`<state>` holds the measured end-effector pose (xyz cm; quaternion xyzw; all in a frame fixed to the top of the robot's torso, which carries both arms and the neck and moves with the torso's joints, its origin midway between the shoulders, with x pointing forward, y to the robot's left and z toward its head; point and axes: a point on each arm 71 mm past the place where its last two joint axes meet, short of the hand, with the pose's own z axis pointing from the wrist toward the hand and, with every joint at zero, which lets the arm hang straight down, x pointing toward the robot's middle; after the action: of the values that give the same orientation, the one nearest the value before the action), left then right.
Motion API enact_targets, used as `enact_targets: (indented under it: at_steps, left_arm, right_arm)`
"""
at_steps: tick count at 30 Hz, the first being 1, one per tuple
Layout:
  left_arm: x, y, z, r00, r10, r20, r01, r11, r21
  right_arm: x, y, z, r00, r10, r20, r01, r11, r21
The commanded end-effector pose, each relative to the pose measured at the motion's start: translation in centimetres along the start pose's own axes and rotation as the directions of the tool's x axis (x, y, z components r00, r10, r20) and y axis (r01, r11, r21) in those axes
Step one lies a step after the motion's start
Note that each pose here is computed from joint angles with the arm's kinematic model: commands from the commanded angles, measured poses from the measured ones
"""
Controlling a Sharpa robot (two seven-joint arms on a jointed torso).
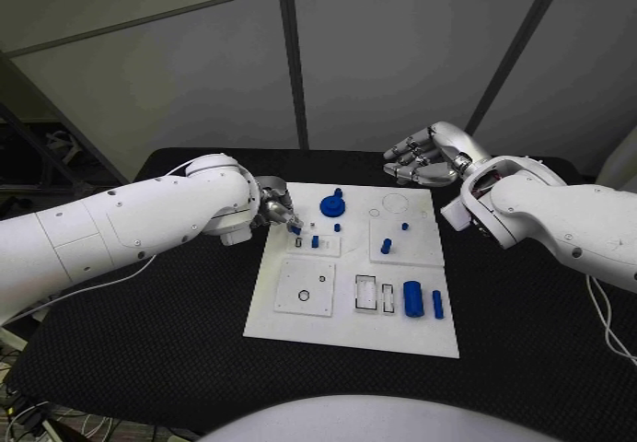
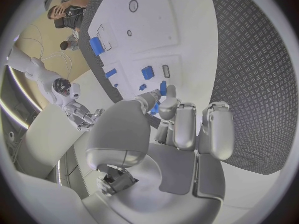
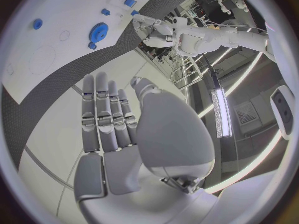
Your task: Assemble the parts on the task board
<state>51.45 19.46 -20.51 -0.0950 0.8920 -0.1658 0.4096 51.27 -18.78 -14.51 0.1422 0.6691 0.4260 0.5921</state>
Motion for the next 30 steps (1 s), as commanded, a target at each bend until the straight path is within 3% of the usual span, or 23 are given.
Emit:
enact_targets:
  at_steps: [1, 30]
  left_arm:
    - [-0.05, -0.14, -0.07, 0.999, 0.024, 0.028, -0.024, 1.000, -0.001]
    - [1.64, -0.06, 0.08, 0.995, 0.095, -0.038, -0.095, 0.995, -0.006]
  right_arm:
    - [-0.1, 0.1, 0.0, 1.000, 0.003, -0.004, -0.003, 1.000, -0.008]
    - [0.0, 0.1, 0.1, 1.000, 0.003, -0.009, -0.003, 1.000, -0.007]
